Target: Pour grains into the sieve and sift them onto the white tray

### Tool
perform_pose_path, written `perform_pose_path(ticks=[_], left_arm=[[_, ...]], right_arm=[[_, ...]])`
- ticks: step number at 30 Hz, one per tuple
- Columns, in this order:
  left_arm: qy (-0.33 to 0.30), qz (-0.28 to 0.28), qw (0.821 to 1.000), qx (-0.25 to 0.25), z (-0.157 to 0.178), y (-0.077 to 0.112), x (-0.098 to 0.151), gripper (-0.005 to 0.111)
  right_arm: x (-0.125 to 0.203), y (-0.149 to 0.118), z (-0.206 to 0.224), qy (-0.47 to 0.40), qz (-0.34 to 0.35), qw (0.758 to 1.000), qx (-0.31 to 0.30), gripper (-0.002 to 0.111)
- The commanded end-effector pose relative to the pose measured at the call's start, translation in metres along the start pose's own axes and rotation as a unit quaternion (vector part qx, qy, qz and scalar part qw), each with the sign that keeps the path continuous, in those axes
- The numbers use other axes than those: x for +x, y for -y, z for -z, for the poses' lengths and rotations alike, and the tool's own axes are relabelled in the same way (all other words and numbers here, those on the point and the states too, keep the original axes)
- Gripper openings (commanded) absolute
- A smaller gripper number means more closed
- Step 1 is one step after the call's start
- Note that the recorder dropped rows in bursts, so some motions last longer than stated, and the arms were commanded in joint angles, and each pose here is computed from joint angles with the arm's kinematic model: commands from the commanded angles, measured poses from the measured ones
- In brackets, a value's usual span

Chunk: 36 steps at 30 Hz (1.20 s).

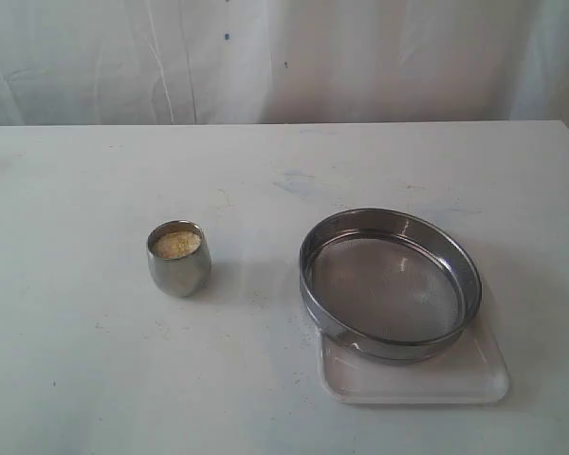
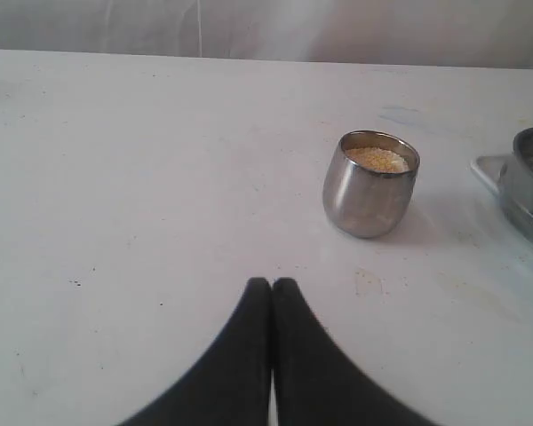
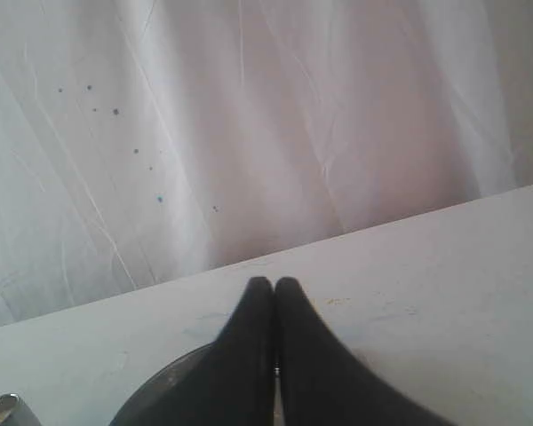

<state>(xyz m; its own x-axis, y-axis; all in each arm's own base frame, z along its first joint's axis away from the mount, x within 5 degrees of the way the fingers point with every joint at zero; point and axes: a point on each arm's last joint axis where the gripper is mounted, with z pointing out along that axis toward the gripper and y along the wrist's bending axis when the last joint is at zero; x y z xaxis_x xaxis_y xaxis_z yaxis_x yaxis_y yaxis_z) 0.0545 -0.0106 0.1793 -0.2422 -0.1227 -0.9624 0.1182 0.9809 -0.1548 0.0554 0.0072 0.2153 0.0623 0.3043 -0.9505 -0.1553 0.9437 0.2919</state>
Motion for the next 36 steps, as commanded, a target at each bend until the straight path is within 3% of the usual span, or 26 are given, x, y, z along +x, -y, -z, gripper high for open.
perform_pose_path(ticks=[1,11,15,23,26,29,32,33,36], left_arm=[[0.002,0.003,1.0,0.0,0.0,0.0,0.001,0.0],[0.007,0.009,1.0,0.0,0.0,0.0,0.0,0.0],[0.075,0.095,0.993,0.008,0.001,0.0,-0.013,0.0],[0.244,0.1,0.965,0.002,0.011,-0.004,-0.042,0.0],[0.277,0.102,0.955,0.001,0.014,-0.005,-0.047,0.0],[0.34,0.104,0.935,0.001,0.021,-0.006,-0.057,0.0],[0.45,0.075,0.889,-0.033,0.037,-0.011,-0.071,0.0],[0.475,0.078,0.875,-0.05,0.043,-0.014,-0.078,0.0],[0.491,0.133,0.856,-0.089,0.056,-0.02,-0.111,0.0]], right_arm=[[0.0,0.0,0.0,0.002,0.003,1.0,0.002,0.0],[0.0,0.0,0.0,0.002,0.003,1.0,0.002,0.0],[0.0,0.0,0.0,0.002,0.003,1.0,0.002,0.0],[0.0,0.0,0.0,0.002,0.003,1.0,0.002,0.0],[0.0,0.0,0.0,0.002,0.003,1.0,0.002,0.0],[0.0,0.0,0.0,0.002,0.003,1.0,0.002,0.0],[0.0,0.0,0.0,0.002,0.003,1.0,0.002,0.0],[0.0,0.0,0.0,0.002,0.003,1.0,0.002,0.0],[0.0,0.0,0.0,0.002,0.003,1.0,0.002,0.0]])
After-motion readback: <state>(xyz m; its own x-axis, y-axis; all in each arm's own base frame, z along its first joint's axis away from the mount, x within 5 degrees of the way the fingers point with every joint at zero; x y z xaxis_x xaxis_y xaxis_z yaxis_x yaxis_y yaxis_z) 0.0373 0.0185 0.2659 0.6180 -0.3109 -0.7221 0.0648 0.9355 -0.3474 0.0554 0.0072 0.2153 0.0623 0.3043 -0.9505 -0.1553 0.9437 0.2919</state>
